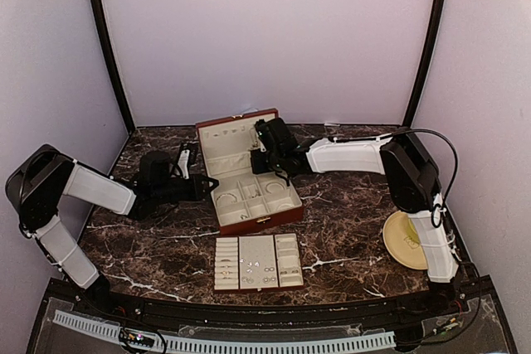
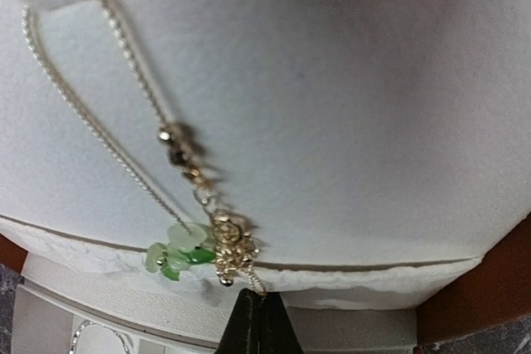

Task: Organize the mixed jewelry
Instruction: Pick up the necklace from the necklace hanger.

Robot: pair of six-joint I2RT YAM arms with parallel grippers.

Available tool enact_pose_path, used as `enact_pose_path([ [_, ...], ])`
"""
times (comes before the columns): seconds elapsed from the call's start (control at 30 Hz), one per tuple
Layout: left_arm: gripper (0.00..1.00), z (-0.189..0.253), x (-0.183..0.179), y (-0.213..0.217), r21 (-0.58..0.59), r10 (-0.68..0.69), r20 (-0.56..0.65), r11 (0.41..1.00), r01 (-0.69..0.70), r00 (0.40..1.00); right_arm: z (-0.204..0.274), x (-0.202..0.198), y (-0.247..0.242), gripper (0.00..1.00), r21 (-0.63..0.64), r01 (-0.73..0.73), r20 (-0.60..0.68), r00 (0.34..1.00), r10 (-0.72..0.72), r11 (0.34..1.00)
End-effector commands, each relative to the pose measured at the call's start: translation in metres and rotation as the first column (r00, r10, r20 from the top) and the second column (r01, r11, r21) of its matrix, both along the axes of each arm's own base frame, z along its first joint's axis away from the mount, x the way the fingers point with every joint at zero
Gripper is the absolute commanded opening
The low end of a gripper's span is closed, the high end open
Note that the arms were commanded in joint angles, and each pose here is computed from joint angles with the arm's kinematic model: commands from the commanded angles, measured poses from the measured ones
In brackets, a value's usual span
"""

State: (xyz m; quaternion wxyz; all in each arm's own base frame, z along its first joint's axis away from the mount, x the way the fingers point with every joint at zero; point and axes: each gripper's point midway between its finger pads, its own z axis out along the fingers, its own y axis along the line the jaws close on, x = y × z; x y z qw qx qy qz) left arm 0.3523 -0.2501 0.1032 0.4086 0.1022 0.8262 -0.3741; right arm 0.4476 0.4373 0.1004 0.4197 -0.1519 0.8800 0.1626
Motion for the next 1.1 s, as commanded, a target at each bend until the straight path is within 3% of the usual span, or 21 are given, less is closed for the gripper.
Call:
enact_pose_path([
  [0.0, 0.0, 0.009, -0.005, 0.0, 0.006, -0.009, 0.03, 1.0, 0.009, 1.0, 0.054, 0.003, 0.014, 0.0, 0.15, -0.034, 0.096, 0.995, 0.02, 0.988],
  [0.47, 0.0, 0.011, -0.007, 0.001, 0.005, -0.007, 0.036, 1.0, 0.007, 0.999, 0.101, 0.003, 0.013, 0.0, 0.253, -0.061, 0.167, 0.986, 0.019, 0.966],
  [1.07, 0.0, 0.01, -0.013, 0.004, 0.005, -0.008, 0.032, 1.0, 0.008, 0.999, 0.044, 0.016, 0.011, 0.0, 0.185, -0.024, 0.115, 0.993, 0.003, 0.983],
])
